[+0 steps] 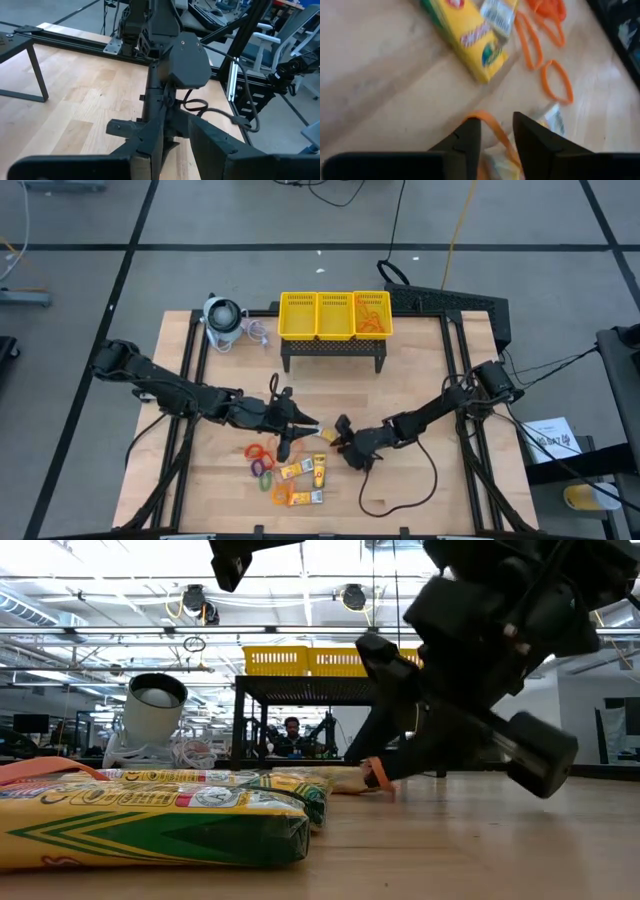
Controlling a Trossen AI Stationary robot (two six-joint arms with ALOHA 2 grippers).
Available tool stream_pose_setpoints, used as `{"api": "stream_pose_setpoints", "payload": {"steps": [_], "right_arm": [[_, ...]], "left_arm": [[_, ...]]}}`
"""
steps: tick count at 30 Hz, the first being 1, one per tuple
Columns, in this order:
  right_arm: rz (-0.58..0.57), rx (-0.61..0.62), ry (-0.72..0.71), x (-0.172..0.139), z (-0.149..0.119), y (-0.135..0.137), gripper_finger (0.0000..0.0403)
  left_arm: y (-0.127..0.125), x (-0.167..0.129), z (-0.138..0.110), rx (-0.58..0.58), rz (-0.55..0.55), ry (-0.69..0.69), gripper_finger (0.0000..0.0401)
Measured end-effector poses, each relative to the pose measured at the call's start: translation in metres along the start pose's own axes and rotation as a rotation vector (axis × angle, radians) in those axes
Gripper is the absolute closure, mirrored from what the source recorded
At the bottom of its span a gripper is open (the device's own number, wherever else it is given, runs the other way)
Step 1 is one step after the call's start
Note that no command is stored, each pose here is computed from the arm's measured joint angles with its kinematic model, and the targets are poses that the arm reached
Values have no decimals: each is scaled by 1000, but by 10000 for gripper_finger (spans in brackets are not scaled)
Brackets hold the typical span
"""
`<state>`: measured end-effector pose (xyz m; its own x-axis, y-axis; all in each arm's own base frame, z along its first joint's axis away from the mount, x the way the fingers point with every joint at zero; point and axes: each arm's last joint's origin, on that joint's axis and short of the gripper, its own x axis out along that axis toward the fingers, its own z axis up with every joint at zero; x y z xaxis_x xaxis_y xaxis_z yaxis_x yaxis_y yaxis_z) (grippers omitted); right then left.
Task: Pick & Place Office Desk Supplies
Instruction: Put the orange rubber band into the right yellow bin on the shelf
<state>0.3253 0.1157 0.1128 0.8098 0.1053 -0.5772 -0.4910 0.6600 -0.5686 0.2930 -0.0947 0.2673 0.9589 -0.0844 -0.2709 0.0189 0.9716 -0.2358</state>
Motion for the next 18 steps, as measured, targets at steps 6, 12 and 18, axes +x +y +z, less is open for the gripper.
{"api": "stream_pose_setpoints", "payload": {"steps": [6, 12, 18], "right_arm": [[12, 47, -37, 0, 2, -1, 391], [-7, 58, -62, -5, 7, -5, 399], [-97, 75, -84, -24, 20, -22, 401]], "left_arm": [[0, 0, 0, 4, 1, 0, 302], [0, 0, 0, 24, 1, 0, 302], [0, 0, 0, 33, 1, 0, 302]]}}
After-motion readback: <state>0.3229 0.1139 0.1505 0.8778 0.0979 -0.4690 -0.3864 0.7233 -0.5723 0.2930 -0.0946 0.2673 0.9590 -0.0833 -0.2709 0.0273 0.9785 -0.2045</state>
